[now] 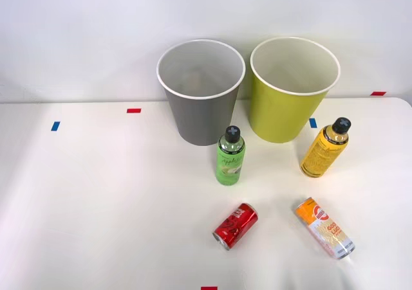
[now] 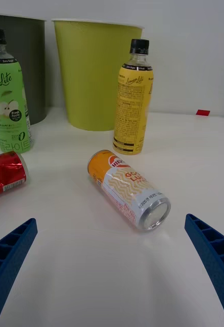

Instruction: Put cans in the gray bin, plastic bottles in the light green bin

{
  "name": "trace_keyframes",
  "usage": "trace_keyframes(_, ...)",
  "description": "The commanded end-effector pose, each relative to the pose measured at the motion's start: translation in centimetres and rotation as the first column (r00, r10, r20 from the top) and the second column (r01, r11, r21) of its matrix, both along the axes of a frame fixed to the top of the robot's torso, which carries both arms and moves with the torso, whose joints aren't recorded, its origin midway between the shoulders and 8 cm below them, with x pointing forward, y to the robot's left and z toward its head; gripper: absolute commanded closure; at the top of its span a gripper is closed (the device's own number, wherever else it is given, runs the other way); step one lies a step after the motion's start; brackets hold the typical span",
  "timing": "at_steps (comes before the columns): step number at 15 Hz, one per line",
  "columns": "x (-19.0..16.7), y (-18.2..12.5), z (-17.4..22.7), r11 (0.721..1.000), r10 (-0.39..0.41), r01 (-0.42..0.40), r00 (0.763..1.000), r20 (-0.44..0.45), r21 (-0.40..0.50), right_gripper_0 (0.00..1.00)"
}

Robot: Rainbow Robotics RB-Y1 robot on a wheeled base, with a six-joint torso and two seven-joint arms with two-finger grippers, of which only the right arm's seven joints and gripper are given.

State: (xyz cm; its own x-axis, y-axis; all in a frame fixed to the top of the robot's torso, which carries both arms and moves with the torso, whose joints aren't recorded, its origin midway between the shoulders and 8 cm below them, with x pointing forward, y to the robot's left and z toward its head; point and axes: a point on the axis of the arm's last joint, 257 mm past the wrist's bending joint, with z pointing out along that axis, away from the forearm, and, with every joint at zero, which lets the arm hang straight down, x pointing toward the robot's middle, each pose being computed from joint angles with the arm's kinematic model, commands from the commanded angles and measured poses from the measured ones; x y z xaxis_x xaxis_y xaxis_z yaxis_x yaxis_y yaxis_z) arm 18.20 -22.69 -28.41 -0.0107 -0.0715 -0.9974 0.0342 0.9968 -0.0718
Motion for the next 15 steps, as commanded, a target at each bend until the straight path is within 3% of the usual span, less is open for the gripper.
trace_keyframes(1,0.0,0.0,0.0,1.0,0.0,0.0,1.0,0.0,0.0,0.0)
trace_keyframes(15,0.0,0.0,0.0,1.0,0.0,0.0,1.0,0.0,0.0,0.0)
